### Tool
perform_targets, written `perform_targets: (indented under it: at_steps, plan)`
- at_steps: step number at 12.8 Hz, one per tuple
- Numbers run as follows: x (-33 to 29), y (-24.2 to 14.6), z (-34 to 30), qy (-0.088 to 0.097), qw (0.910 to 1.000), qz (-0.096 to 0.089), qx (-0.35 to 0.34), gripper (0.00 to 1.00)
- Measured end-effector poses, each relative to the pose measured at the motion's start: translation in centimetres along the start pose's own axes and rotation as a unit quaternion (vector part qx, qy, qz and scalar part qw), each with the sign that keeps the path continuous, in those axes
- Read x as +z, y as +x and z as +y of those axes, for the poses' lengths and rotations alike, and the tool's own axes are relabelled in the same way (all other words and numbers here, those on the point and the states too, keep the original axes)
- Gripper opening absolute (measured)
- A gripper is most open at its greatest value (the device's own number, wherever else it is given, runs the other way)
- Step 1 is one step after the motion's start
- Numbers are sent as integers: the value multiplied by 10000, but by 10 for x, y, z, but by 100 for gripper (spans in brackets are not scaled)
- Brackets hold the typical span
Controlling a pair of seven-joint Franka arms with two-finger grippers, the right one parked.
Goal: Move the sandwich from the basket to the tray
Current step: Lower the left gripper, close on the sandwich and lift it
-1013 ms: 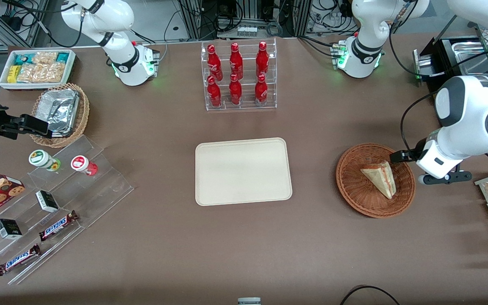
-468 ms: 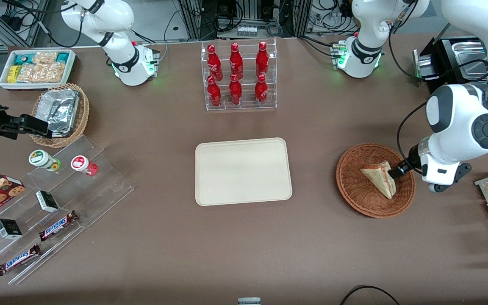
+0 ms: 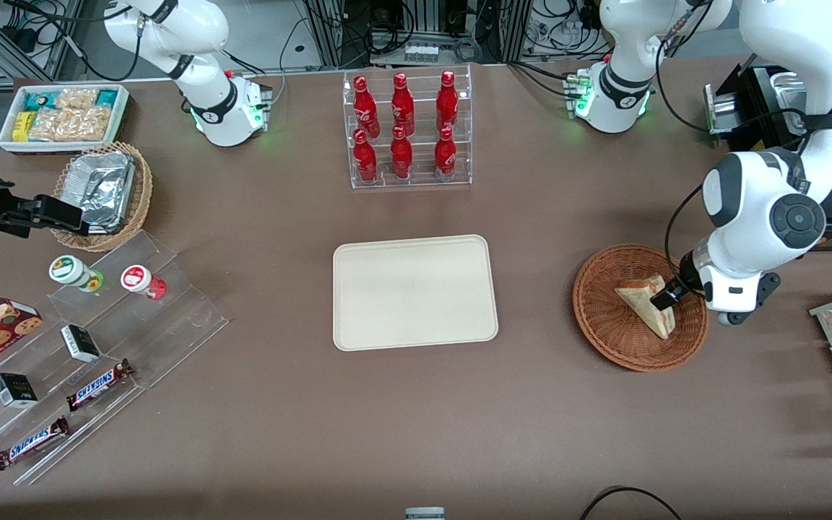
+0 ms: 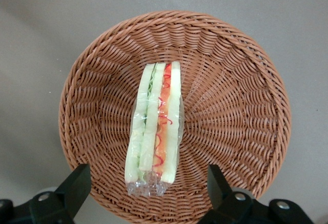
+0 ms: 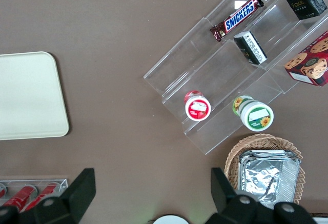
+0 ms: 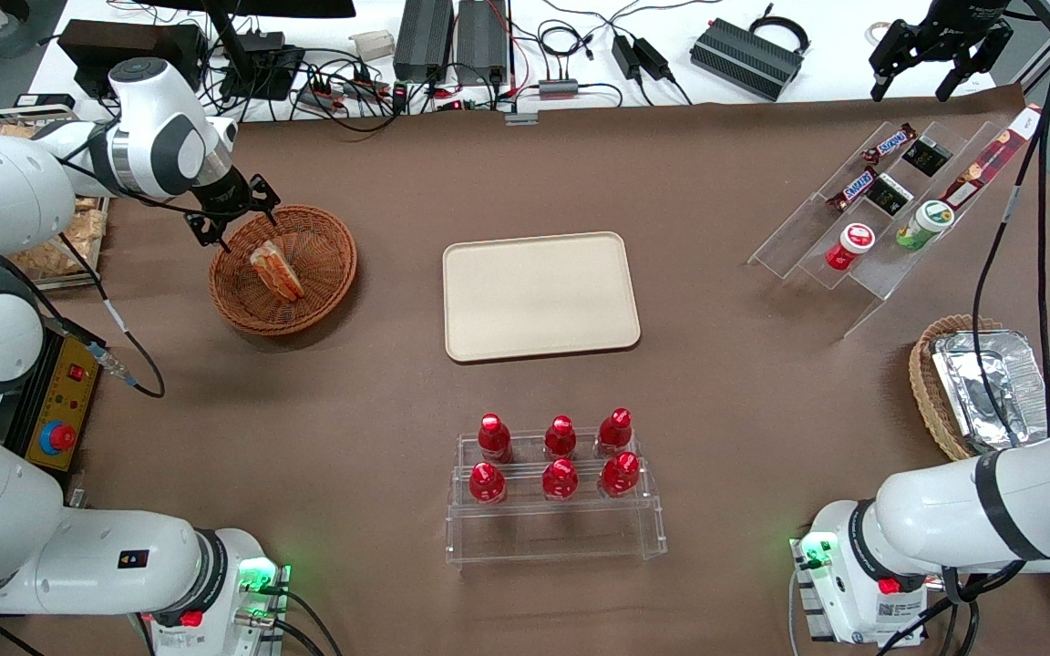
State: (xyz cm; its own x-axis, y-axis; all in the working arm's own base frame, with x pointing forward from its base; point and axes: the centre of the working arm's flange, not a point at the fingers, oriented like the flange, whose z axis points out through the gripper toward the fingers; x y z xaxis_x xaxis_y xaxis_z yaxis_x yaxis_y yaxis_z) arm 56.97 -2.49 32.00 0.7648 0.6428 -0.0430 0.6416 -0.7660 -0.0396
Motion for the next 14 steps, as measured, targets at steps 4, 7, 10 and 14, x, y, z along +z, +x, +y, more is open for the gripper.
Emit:
perform_targets:
  at_steps: [4,7,10,14]
  plan:
    - [25,-8,-7,-118,9998,128,1,100]
    - [38,-12,-9,-78,9999,81,13,100]
    - [48,-14,-8,-32,10000,27,27,100]
    - [67,-15,-9,-16,10000,10,26,95]
